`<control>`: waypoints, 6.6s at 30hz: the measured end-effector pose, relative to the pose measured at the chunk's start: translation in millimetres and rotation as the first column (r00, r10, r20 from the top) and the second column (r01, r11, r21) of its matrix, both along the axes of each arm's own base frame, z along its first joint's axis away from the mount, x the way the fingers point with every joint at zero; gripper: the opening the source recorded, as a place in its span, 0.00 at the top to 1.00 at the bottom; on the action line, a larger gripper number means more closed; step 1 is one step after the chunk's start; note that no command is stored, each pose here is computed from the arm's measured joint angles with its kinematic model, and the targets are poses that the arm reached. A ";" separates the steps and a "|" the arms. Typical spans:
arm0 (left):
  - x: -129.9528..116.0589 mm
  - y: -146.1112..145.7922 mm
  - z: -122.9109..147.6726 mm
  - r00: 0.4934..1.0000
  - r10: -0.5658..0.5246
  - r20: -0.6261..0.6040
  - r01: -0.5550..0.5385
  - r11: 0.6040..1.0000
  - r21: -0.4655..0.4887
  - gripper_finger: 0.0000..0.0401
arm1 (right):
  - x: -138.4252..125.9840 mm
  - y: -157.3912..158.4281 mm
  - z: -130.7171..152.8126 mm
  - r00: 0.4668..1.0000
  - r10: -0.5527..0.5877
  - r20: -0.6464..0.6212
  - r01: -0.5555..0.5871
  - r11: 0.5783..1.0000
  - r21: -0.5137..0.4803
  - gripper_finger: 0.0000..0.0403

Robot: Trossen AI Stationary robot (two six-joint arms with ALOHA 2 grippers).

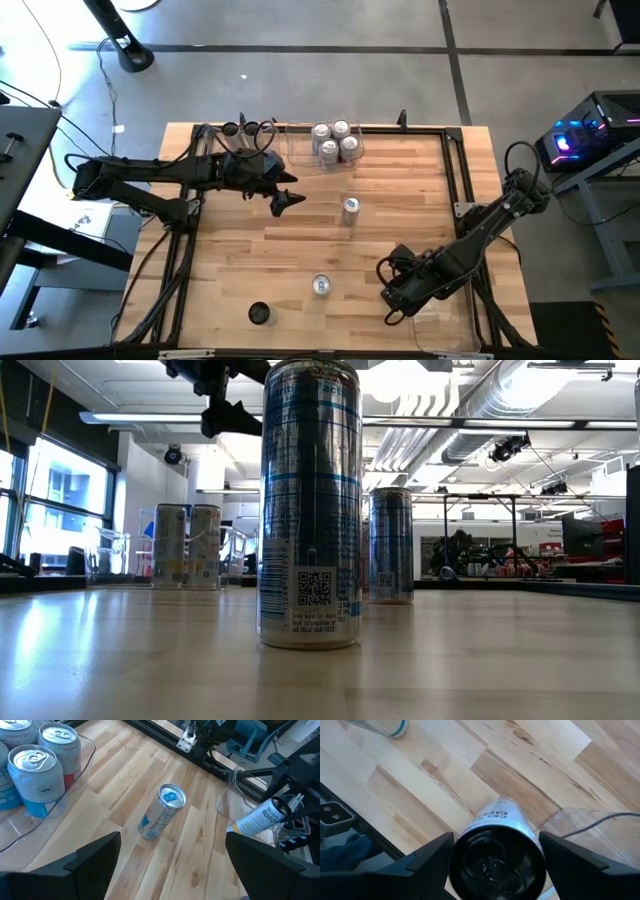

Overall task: Sort soda cans
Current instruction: Put the right white-yellow soda can into the top left transparent bin

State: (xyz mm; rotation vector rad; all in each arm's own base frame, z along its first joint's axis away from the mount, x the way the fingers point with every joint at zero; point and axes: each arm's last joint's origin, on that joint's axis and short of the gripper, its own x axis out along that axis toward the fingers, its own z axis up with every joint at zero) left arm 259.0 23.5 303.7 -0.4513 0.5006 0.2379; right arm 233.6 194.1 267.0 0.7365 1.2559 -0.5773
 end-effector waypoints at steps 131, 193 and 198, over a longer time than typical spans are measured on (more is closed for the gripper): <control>-100.4 23.0 -24.6 0.791 0.539 0.289 -0.589 0.799 0.120 0.39 | 106.4 -155.9 153.9 0.869 0.458 0.189 -0.238 0.721 -0.650 0.15; -35.2 30.4 -21.8 0.614 0.399 0.681 -0.612 0.786 0.091 0.39 | 187.7 -197.7 129.4 0.709 0.435 0.554 0.071 0.738 -0.671 0.15; -43.4 29.1 1.4 0.523 0.379 0.764 -0.610 0.792 0.026 0.39 | 182.3 -185.6 119.5 0.769 0.441 0.462 -0.007 0.729 -0.684 0.15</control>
